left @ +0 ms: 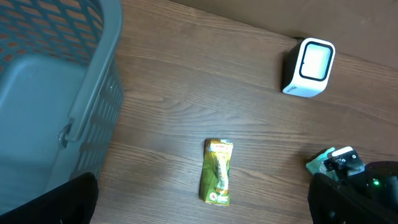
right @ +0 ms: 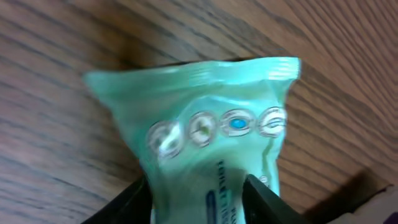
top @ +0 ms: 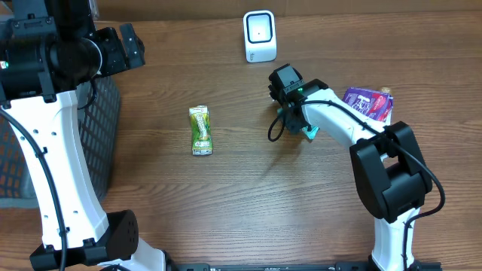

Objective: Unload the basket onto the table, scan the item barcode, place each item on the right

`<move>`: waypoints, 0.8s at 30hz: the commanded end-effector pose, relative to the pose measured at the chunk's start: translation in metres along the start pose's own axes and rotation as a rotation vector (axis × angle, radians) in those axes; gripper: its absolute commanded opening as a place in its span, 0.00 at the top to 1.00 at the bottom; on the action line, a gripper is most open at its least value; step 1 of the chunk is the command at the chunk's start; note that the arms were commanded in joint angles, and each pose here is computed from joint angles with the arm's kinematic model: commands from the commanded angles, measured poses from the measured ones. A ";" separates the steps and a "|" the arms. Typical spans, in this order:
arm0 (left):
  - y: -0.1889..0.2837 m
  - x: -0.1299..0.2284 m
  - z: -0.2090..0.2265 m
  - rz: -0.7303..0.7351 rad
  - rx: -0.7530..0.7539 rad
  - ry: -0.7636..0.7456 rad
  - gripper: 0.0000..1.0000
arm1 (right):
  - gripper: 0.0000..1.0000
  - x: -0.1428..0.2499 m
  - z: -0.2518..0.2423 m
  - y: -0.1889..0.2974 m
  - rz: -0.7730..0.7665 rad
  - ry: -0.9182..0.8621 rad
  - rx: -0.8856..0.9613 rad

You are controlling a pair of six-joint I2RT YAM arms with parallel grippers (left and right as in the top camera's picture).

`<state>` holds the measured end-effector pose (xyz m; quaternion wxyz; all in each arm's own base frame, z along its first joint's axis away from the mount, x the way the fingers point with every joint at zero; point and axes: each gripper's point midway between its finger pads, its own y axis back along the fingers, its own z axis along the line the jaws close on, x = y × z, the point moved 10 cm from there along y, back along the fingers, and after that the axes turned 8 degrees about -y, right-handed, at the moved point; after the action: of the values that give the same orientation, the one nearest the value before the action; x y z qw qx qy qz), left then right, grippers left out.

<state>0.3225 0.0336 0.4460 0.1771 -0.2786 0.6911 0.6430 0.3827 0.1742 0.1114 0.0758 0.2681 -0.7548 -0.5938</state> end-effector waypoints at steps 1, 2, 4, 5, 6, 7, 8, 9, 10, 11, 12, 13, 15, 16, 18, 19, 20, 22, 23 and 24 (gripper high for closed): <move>0.002 -0.002 -0.001 -0.016 0.004 -0.021 0.01 | 0.56 0.001 -0.001 -0.003 0.005 -0.005 -0.008; 0.002 -0.002 -0.001 -0.016 0.004 -0.021 0.00 | 0.56 0.000 -0.001 -0.003 0.004 -0.005 -0.008; 0.002 -0.002 -0.001 -0.016 0.004 -0.021 0.01 | 0.58 0.000 -0.001 -0.003 0.004 -0.005 -0.012; 0.002 -0.002 -0.001 -0.016 0.004 -0.021 0.00 | 0.65 0.000 0.000 -0.003 0.003 -0.010 -0.025; 0.002 -0.002 -0.001 -0.016 0.004 -0.021 0.01 | 0.67 0.000 0.000 -0.003 0.004 -0.010 -0.031; 0.002 -0.002 -0.001 -0.016 0.005 -0.022 0.00 | 0.70 0.001 0.001 -0.004 0.004 -0.023 -0.037; 0.002 -0.002 -0.001 -0.016 0.004 -0.022 0.00 | 0.70 0.000 0.001 -0.005 -0.002 -0.042 -0.037; 0.002 -0.002 -0.001 -0.016 0.004 -0.021 0.00 | 0.70 0.001 0.002 -0.006 -0.006 -0.042 -0.042; 0.002 -0.002 -0.001 -0.016 0.004 -0.021 0.00 | 0.70 0.002 0.003 -0.009 -0.010 -0.043 -0.044; 0.002 -0.002 -0.001 -0.016 0.004 -0.022 0.01 | 0.70 0.004 0.004 -0.012 -0.012 -0.043 -0.043; 0.002 -0.002 -0.001 -0.016 0.004 -0.021 0.00 | 0.69 0.008 0.005 -0.016 -0.009 -0.042 -0.040; 0.002 -0.002 -0.001 -0.016 0.004 -0.021 0.01 | 0.69 0.011 0.006 -0.019 -0.002 -0.040 -0.040; 0.002 -0.002 -0.001 -0.016 0.004 -0.021 0.01 | 0.69 0.015 0.007 -0.022 0.012 -0.037 -0.042; 0.002 -0.002 -0.001 -0.016 0.004 -0.021 0.00 | 0.69 0.017 0.008 -0.022 0.021 -0.034 -0.042; 0.002 -0.002 -0.001 -0.016 0.004 -0.022 0.01 | 0.70 0.020 0.008 -0.022 0.040 -0.029 -0.043; 0.002 -0.002 -0.001 -0.016 0.005 -0.022 0.01 | 0.70 0.022 0.009 -0.022 0.051 -0.024 -0.044; 0.002 -0.002 -0.001 -0.016 0.004 -0.021 0.00 | 0.74 0.023 0.009 -0.022 0.062 -0.020 -0.045; 0.002 -0.002 -0.001 -0.016 0.004 -0.021 0.00 | 0.84 0.026 0.011 -0.021 0.079 -0.016 -0.063; 0.002 -0.002 -0.001 -0.016 0.004 -0.021 0.00 | 0.93 0.027 0.011 -0.020 0.090 -0.016 -0.077; 0.002 -0.002 -0.001 -0.016 0.004 -0.021 0.01 | 0.96 0.027 0.012 -0.017 0.103 -0.039 -0.090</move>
<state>0.3225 0.0336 0.4460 0.1770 -0.2788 0.6911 0.6429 0.3779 0.1714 0.1093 0.0601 0.2673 -0.7513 -0.6004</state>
